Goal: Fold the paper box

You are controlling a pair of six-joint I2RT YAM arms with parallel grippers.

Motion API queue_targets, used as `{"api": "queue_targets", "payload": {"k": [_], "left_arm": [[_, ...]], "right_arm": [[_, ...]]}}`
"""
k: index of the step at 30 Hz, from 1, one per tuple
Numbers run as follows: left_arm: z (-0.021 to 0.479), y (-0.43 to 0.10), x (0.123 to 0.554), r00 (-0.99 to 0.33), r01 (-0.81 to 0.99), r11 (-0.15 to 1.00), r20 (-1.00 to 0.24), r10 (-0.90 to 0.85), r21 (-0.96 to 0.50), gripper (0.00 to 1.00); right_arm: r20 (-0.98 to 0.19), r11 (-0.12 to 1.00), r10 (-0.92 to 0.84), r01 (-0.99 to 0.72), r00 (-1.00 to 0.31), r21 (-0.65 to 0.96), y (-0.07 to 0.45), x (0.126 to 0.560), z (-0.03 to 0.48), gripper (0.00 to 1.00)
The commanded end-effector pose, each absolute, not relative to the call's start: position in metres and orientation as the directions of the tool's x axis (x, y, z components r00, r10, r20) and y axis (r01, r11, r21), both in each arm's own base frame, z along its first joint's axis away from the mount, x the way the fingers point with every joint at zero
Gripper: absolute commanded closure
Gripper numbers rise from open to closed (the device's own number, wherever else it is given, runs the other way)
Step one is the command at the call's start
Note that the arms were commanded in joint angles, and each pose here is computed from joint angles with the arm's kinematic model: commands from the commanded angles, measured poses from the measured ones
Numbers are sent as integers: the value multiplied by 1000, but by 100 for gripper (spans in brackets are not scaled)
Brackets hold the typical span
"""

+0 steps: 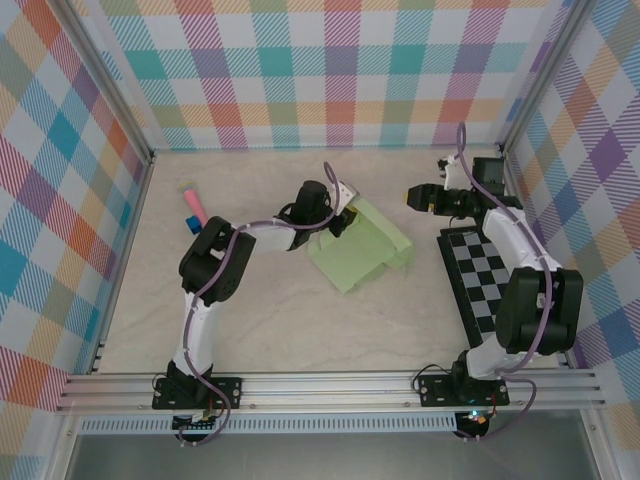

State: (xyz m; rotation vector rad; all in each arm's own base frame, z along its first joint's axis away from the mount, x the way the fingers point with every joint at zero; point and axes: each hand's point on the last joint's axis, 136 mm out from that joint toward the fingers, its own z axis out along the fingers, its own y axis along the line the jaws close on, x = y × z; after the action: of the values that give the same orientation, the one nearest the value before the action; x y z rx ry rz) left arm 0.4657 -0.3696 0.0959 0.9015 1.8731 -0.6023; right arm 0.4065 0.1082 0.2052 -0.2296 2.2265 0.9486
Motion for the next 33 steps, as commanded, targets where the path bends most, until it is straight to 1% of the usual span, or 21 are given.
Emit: {"api": "queue_targets", "payload": {"k": [1,4,6,10,15,18,20,22,25,27,29,31,33], "left_arm": [[140,-362,469,-345,738,666,-908,236,-107,100],[153,-357,466,-354,737,666,-905,238,-113,100],[155,-351,467,-390,720,682,-889,240,-132,100],[161,-337,466,-458,692,692,-867,199,-207,100],[158,-332,464,-481,698,680,-851,210,-227,100],[142,-331,466,-563,669,698,-788,250,-256,100],[128,-328,465,-640,630,714,-725,256,-304,100],[123,-327,459,-673,613,714,-697,248,-337,100],[124,-320,452,-710,585,734,-656,257,-345,100],[120,-311,447,-752,548,767,-599,276,-333,100],[121,-301,445,-761,530,793,-581,287,-302,100],[126,-296,445,-720,544,795,-635,278,-269,100],[133,-292,453,-639,555,804,-730,244,-216,100]], "right_arm": [[-730,690,77,-492,-679,531,116,406,220,33],[-720,663,78,-503,-690,554,120,405,217,33],[-712,666,85,-492,-697,560,120,405,213,33],[-651,695,110,-410,-751,591,113,408,201,33],[-584,713,176,-306,-792,631,105,405,191,35],[-521,677,188,-274,-833,683,111,399,180,35],[-480,664,192,-247,-856,706,113,395,169,36],[-440,651,201,-216,-875,728,114,391,159,36],[-392,618,219,-184,-894,765,119,384,157,36],[-391,618,219,-183,-894,764,119,379,160,36],[-425,635,214,-205,-880,744,117,376,166,35],[-488,619,195,-279,-851,734,121,372,178,35],[-529,617,172,-328,-831,715,124,370,183,35]]}}
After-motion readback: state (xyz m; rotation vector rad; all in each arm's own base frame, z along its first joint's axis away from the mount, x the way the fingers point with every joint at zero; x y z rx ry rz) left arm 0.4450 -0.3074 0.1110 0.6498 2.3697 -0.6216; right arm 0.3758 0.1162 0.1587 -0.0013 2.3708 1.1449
